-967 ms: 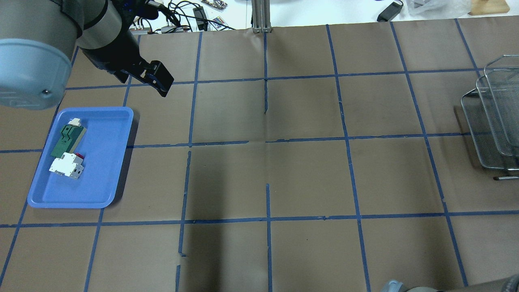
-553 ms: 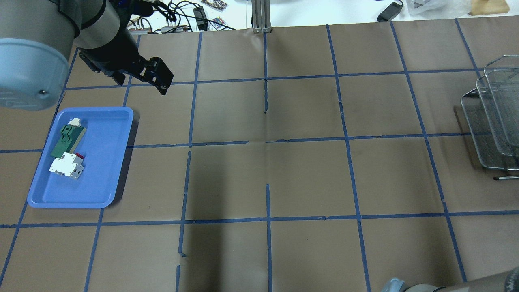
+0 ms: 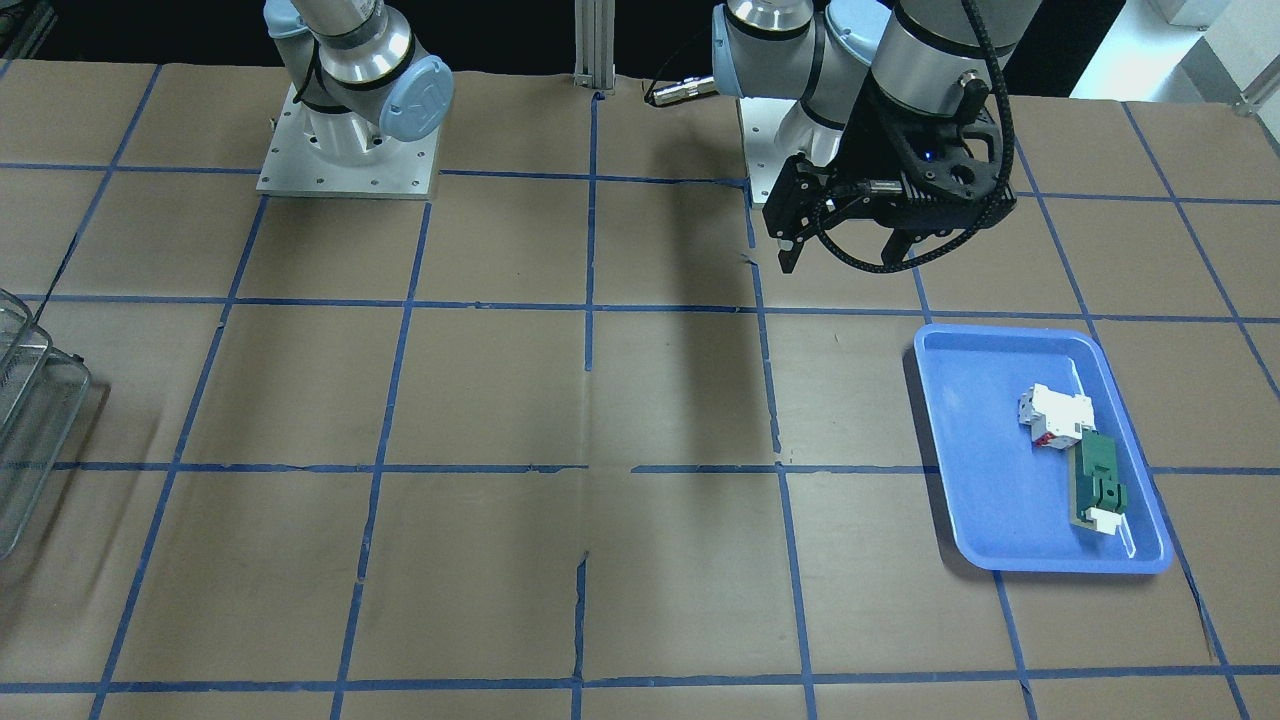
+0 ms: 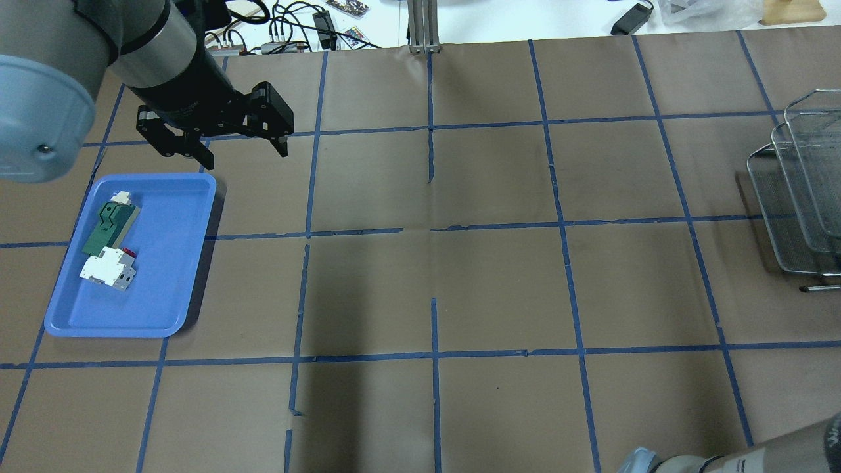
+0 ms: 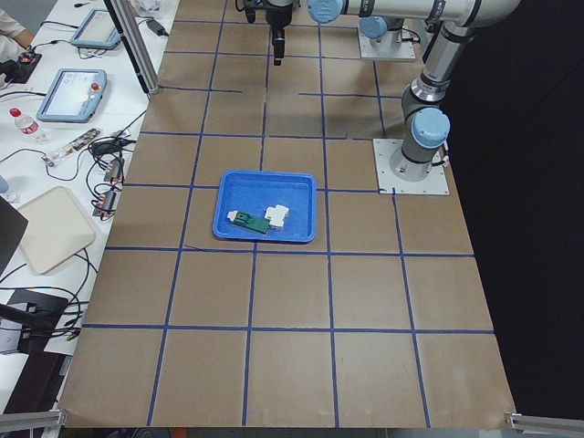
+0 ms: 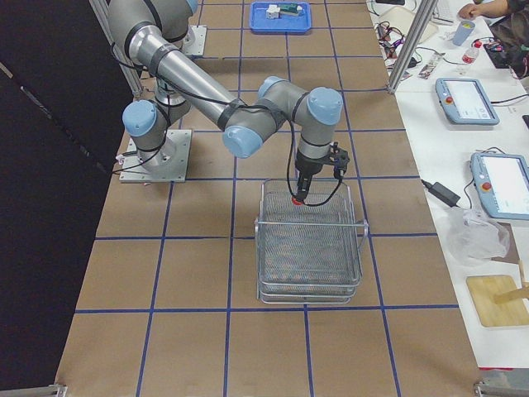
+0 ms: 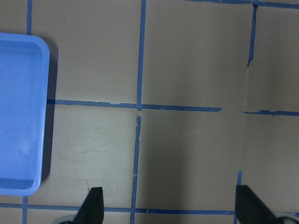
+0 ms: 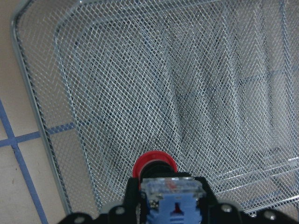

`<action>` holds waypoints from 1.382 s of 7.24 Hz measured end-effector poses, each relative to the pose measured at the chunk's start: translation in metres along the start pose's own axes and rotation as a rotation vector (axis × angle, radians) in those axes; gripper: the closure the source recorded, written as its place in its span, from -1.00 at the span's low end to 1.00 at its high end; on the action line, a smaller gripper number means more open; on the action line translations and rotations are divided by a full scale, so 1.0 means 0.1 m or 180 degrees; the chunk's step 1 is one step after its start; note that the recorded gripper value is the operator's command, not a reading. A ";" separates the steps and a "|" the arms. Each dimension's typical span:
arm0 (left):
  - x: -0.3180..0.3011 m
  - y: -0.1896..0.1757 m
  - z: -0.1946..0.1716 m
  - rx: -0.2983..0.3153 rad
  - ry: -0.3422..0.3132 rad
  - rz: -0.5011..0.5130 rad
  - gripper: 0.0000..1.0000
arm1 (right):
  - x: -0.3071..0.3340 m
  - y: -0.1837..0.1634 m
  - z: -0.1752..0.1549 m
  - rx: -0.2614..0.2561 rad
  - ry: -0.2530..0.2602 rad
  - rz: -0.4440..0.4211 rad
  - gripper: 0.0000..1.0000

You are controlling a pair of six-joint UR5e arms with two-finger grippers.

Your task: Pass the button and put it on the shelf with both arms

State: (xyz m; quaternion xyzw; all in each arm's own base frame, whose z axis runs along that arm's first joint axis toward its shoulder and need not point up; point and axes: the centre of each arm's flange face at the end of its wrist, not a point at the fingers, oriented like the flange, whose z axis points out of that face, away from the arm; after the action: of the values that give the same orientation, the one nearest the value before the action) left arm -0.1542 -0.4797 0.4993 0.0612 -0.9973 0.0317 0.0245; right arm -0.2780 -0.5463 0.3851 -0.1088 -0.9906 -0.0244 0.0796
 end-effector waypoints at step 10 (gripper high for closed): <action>-0.23 -0.11 -0.07 0.0022 -0.0144 -0.0106 -1.00 | -1.24 0.75 -1.09 -0.0130 -0.0331 -0.0372 -1.00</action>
State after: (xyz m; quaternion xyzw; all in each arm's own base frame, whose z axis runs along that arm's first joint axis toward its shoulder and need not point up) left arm -0.1302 -0.4872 0.5054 0.0786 -0.9963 0.0333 0.0023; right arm -0.1252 -0.5071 0.4749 -0.0535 -0.9973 -0.0436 0.0242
